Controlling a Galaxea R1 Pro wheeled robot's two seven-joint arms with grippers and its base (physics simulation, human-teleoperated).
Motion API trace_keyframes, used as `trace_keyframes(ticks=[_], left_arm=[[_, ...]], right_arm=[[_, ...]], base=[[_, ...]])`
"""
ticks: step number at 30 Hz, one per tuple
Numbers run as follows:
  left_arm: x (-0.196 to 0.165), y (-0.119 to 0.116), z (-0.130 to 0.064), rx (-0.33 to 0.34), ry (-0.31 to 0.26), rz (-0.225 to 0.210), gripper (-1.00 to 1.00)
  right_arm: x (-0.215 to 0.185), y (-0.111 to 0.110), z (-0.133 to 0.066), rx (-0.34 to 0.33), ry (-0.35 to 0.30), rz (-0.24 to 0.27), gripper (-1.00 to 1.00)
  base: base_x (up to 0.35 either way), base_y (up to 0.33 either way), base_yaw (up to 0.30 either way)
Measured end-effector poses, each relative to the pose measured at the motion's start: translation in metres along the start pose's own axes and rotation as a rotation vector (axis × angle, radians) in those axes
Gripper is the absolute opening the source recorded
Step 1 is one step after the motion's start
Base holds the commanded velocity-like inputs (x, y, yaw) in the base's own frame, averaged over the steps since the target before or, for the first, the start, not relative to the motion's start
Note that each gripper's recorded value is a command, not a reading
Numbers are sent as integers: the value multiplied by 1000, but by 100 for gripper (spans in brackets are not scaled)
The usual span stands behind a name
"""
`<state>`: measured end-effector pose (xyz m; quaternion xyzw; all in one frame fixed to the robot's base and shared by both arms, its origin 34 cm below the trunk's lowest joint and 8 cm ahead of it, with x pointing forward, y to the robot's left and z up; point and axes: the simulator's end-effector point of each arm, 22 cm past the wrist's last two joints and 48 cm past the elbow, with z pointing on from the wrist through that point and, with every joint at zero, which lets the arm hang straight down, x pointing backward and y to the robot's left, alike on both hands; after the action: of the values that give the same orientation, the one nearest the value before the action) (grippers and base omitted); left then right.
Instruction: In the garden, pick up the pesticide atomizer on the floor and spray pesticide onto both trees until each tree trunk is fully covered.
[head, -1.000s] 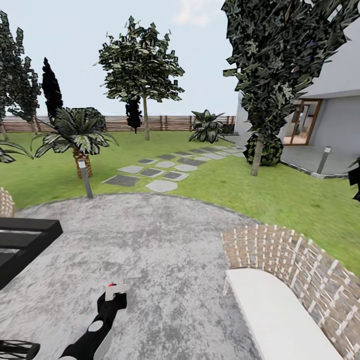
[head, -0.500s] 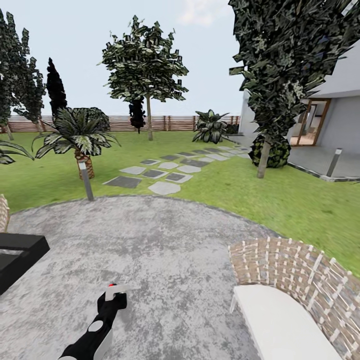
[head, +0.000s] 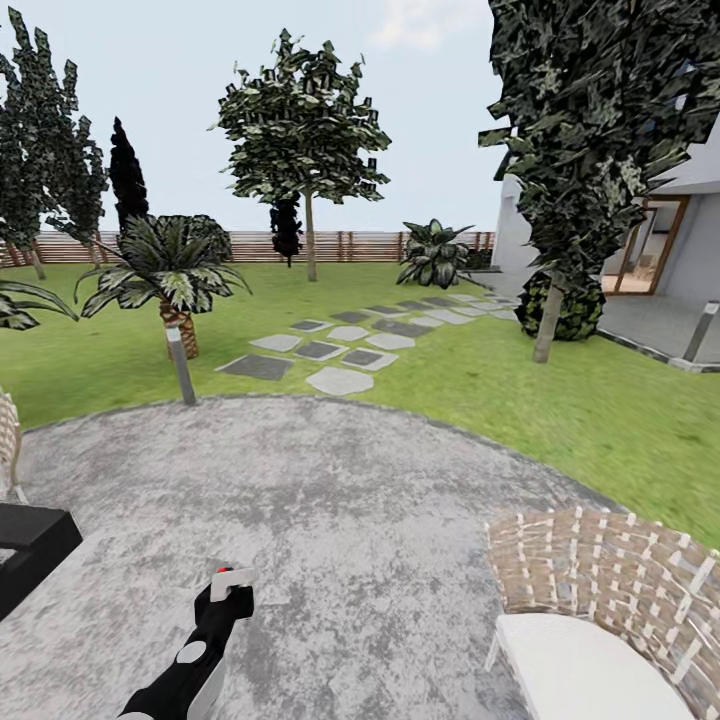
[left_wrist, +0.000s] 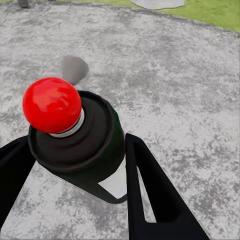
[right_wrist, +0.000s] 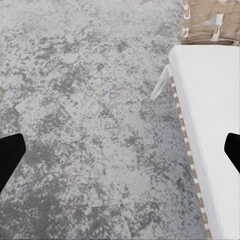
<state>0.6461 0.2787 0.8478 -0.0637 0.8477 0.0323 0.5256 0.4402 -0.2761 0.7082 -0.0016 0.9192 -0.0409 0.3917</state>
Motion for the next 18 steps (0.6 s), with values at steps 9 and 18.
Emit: trace_keyframes(ticks=[9, 18], left_arm=[[0, 0, 0, 0, 0, 0, -100], [0, 0, 0, 0, 0, 0, -100]], right_arm=[[0, 0, 0, 0, 0, 0, 100], [0, 0, 0, 0, 0, 0, 100]], base=[[350, 98, 90], [350, 102, 7]])
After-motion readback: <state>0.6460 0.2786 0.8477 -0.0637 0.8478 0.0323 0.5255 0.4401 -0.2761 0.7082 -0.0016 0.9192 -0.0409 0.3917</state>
